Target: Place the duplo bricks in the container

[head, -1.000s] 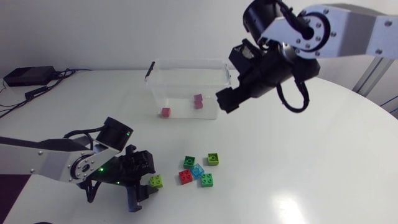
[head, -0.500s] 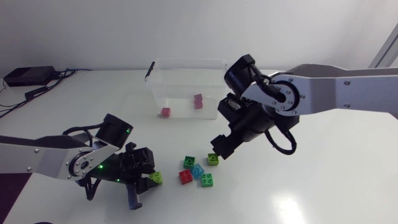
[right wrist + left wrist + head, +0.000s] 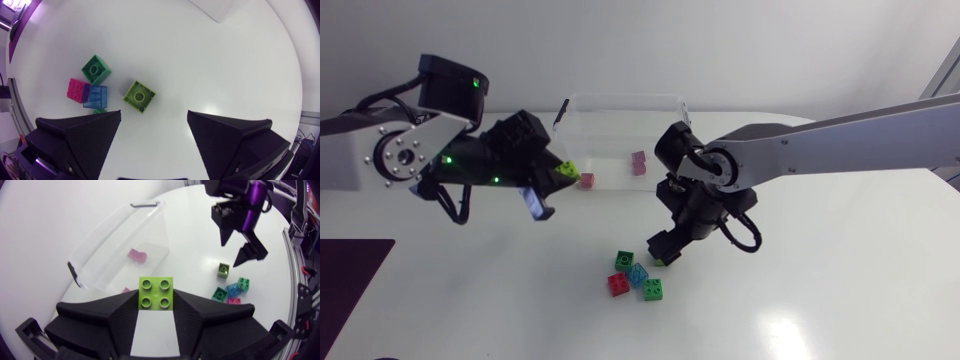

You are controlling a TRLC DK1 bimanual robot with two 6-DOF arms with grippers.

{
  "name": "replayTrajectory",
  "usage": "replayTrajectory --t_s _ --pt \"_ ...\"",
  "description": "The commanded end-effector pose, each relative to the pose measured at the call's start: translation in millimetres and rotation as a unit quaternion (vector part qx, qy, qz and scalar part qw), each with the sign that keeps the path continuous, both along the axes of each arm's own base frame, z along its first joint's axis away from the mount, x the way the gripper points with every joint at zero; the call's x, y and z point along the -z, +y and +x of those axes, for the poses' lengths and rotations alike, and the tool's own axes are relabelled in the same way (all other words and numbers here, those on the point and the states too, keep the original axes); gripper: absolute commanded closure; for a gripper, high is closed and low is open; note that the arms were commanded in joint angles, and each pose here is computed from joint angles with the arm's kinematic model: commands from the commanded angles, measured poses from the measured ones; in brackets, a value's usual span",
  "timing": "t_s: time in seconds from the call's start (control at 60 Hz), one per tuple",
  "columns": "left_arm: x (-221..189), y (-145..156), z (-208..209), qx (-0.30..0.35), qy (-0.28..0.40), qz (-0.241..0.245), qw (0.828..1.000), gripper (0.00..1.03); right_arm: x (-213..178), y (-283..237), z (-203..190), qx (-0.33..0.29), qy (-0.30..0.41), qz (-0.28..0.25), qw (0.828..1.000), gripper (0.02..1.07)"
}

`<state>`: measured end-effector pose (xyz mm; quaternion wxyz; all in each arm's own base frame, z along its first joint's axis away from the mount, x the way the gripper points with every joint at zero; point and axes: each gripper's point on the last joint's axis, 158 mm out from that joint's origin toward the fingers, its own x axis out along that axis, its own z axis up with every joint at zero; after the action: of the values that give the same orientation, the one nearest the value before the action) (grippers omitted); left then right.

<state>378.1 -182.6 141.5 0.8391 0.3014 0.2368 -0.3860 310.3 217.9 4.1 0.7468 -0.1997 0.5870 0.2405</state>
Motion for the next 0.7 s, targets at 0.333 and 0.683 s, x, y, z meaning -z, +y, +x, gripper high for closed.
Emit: replayTrajectory --t_s 0.333,0.683 --pt "-60.1 -8.3 92.1 -0.061 -0.047 -0.071 0.994 0.71 20.0 18.7 3.2 0.011 0.024 -0.011 1.000 0.12" --pt "-44.1 -10.1 149.5 -0.088 -0.053 -0.073 0.992 0.70 32.9 16.9 1.7 0.020 0.035 -0.021 0.999 0.12"
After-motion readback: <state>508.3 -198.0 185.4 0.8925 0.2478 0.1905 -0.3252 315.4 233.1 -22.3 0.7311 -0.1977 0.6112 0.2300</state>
